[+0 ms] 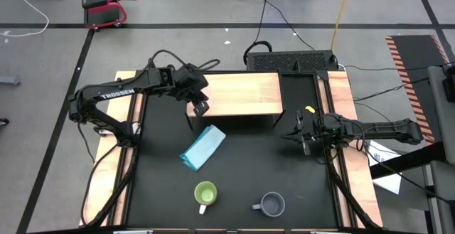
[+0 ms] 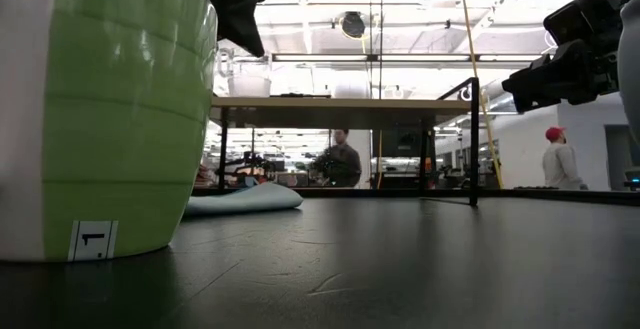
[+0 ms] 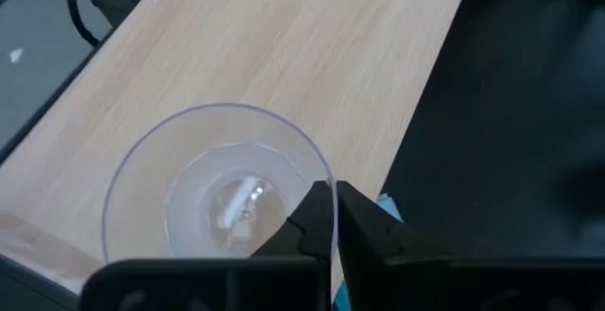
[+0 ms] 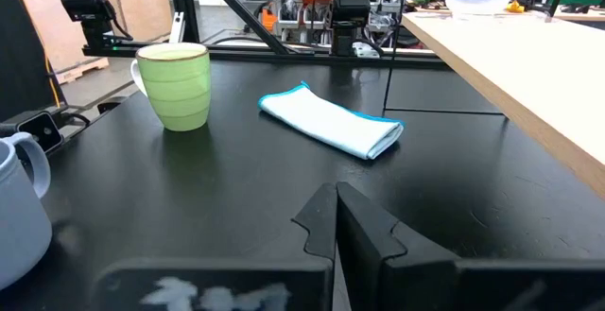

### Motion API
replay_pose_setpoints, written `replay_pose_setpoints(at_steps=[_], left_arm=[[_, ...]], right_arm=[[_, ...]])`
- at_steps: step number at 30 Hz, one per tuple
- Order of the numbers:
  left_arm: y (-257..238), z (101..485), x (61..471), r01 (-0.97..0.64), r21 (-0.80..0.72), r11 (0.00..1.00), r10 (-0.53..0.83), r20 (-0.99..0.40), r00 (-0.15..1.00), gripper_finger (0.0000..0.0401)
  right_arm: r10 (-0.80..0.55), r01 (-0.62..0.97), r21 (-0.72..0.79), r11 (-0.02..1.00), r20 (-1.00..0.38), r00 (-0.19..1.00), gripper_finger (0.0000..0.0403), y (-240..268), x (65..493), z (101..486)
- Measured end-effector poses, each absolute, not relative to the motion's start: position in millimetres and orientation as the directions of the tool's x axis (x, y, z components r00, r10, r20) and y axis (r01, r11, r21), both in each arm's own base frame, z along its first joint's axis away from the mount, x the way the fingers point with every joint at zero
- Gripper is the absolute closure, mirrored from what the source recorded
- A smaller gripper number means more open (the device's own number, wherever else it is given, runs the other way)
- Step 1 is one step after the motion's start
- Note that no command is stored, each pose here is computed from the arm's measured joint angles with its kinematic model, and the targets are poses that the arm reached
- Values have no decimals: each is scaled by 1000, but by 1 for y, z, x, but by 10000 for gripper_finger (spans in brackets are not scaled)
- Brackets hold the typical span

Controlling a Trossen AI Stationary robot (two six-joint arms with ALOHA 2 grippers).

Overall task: Stack small to large cups/mugs on shelf
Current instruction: Put the transparent mug on the shelf

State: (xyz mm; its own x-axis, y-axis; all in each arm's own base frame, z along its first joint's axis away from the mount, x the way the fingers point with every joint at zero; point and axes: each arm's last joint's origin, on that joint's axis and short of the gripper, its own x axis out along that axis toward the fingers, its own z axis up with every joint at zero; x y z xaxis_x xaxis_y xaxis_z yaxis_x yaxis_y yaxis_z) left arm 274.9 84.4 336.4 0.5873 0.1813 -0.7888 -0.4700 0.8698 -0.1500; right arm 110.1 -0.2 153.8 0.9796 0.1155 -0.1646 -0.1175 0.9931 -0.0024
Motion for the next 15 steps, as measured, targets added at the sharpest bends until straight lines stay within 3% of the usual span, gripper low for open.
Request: replay_pose_setpoints(at_steps=[15], left_arm=[[85,341,279,-594,-309,743,193,-750,632,397]], right_arm=[[116,-120,-15,993,-165,979,403,0,110,154]])
